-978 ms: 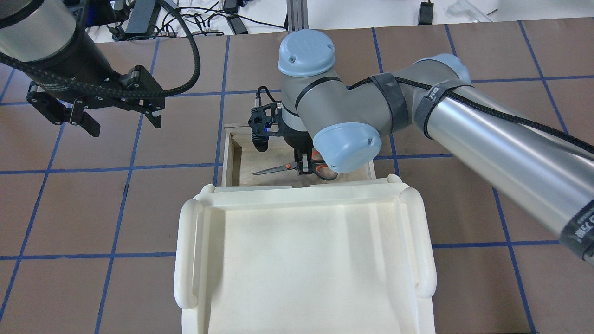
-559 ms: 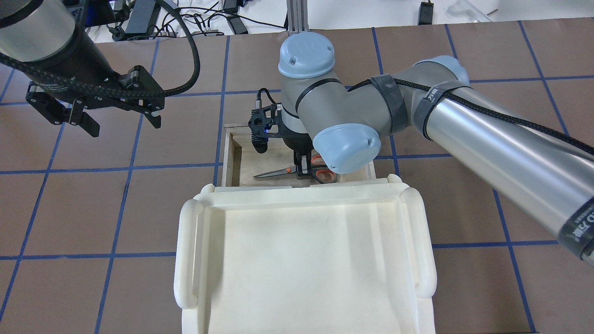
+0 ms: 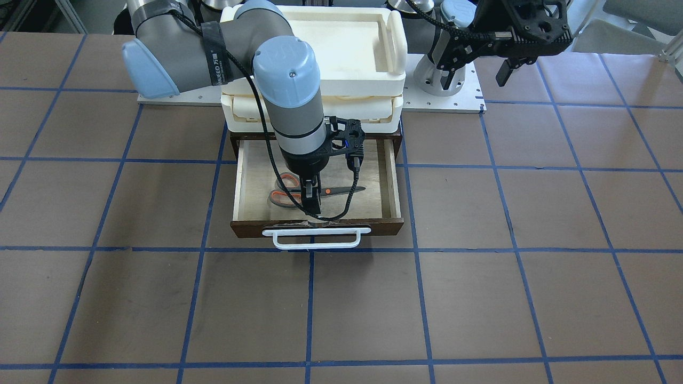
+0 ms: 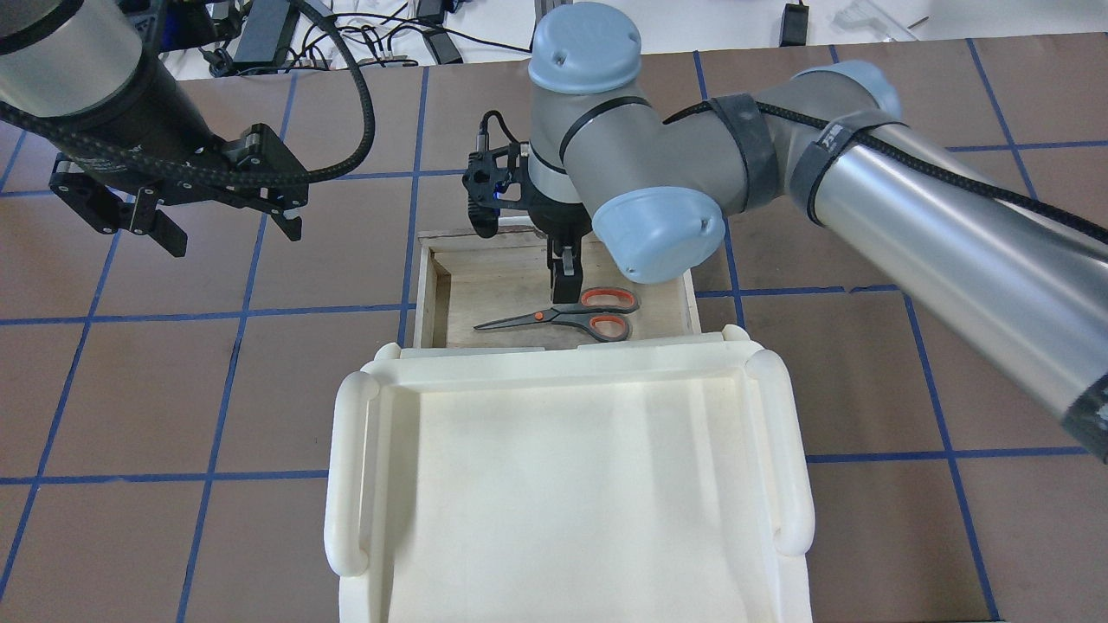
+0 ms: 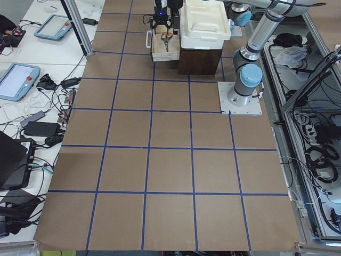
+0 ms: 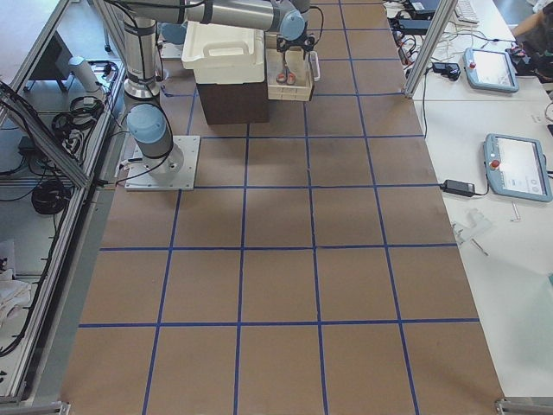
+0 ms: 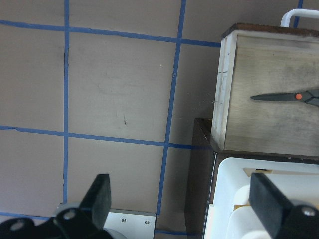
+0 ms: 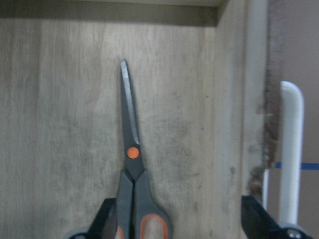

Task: Put scissors in drawer and close it

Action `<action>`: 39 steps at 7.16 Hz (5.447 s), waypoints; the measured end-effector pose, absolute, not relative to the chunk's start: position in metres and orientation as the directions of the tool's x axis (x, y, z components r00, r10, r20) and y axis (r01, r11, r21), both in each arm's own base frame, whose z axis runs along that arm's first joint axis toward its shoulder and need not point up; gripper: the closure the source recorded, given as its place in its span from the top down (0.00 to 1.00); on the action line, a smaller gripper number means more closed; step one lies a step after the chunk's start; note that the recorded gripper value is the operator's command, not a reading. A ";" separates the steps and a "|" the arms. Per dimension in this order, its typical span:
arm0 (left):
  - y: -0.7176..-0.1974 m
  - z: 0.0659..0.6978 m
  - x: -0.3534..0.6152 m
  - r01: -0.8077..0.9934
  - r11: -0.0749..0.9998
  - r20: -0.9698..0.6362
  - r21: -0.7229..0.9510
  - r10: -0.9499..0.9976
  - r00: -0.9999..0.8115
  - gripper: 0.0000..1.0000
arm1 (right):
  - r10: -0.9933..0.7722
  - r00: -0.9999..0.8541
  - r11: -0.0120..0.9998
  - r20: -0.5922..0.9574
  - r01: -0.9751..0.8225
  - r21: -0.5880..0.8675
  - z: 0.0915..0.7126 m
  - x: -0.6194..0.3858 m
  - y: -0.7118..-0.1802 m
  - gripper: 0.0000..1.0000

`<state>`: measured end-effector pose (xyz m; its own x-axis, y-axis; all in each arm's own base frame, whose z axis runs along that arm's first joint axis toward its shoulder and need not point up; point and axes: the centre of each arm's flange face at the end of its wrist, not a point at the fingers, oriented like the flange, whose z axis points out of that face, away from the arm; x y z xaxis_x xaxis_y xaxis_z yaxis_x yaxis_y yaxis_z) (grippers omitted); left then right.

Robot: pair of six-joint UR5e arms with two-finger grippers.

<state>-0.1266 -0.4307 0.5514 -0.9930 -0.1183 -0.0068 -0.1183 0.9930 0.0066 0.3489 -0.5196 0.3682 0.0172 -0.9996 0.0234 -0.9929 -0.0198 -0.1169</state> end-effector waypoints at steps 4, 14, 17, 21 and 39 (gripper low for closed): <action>-0.431 0.551 -0.127 -0.118 0.993 -0.007 0.007 -0.118 -0.993 1.00 | -0.948 -0.314 0.306 0.048 -0.944 -0.122 0.475 0.172 -0.579 1.00; -0.431 0.551 -0.126 -0.118 0.993 -0.009 0.007 -0.118 -0.993 1.00 | -0.262 -0.962 0.965 0.069 -0.261 0.024 0.499 0.122 -0.544 0.86; -0.431 0.551 -0.126 -0.118 0.993 -0.010 0.006 -0.118 -0.993 1.00 | -0.227 -0.973 0.974 0.024 -0.227 0.010 0.497 0.128 -0.544 0.84; -0.431 0.551 -0.126 -0.118 0.993 -0.010 0.007 -0.118 -0.993 1.00 | -0.150 -0.989 0.989 0.016 -0.150 0.009 0.496 0.121 -0.546 0.88; -0.661 0.283 -0.336 -0.097 0.973 0.075 -0.209 -0.083 -0.994 1.00 | 0.108 -0.994 0.994 -0.008 0.107 0.019 0.493 0.117 -0.545 1.00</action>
